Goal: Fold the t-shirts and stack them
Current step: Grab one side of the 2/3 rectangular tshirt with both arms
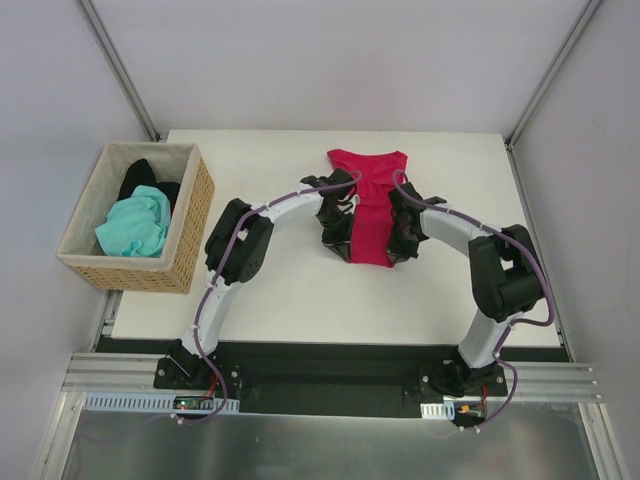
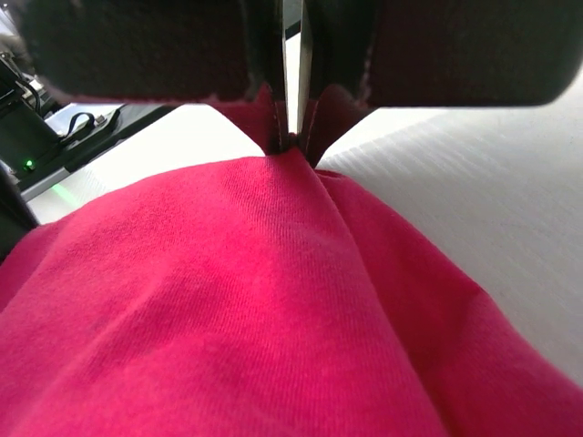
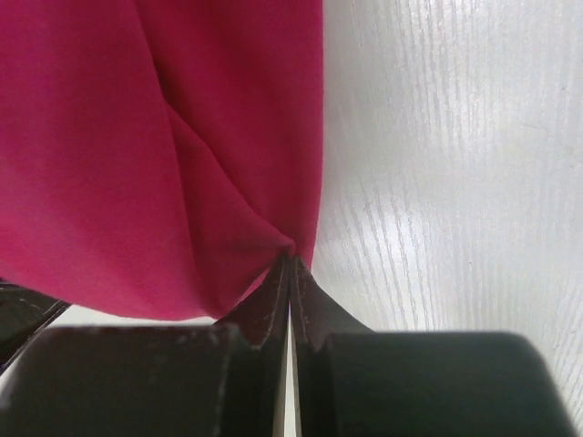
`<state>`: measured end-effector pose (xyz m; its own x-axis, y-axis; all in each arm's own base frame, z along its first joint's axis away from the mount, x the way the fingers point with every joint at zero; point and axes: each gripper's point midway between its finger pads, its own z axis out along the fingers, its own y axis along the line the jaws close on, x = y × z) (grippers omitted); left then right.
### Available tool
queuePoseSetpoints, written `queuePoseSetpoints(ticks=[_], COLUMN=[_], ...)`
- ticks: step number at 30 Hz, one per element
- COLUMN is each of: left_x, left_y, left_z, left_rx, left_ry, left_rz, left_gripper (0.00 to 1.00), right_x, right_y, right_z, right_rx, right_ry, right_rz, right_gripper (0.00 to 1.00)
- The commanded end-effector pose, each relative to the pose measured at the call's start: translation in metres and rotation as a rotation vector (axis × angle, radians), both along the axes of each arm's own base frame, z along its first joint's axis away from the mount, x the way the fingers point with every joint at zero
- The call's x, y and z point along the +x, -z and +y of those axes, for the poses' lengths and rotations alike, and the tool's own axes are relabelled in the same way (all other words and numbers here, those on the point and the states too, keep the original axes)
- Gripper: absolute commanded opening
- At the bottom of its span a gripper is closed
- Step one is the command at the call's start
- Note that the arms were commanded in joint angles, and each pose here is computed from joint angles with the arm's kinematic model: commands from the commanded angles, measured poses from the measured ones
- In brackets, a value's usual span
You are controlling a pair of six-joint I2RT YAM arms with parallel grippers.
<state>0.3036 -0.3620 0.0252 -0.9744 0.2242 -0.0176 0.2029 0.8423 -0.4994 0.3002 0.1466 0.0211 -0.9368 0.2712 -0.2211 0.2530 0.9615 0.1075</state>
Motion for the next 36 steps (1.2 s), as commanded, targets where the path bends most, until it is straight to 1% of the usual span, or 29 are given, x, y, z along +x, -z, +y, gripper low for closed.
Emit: queuePoseSetpoints(ticks=[1,9,12,17,22,29,36], left_x=[-0.004,-0.014,-0.02,-0.03,-0.044,-0.059,-0.072], left_y=[-0.032,-0.056,-0.064,-0.069,-0.072,-0.074,-0.086], left_z=[0.005,0.015,0.017,0.02,0.019,0.02,0.02], left_rx=[-0.001,-0.007,-0.009,0.001,0.006,0.013,0.012], left_ry=[-0.005,-0.025,-0.027,-0.022,-0.008,0.009,0.011], left_rz=[-0.058,-0.086,-0.097,-0.105,-0.1,-0.097,-0.109], left_gripper=[0.0,0.0,0.0,0.0,0.0,0.0,0.0], right_x=[0.006,-0.002,-0.011,-0.028,-0.044,-0.056,-0.063], right_y=[-0.034,-0.056,-0.06,-0.061,-0.071,-0.093,-0.097], right_z=[0.003,0.014,0.02,0.027,0.034,0.035,0.035], right_rx=[0.022,0.06,0.058,0.059,0.074,0.084,0.072], right_ry=[0.015,0.02,0.009,0.003,0.003,0.01,0.008], right_rz=[-0.092,-0.14,-0.147,-0.149,-0.176,-0.231,-0.238], right_gripper=[0.01,0.01,0.01,0.01,0.01,0.01,0.01])
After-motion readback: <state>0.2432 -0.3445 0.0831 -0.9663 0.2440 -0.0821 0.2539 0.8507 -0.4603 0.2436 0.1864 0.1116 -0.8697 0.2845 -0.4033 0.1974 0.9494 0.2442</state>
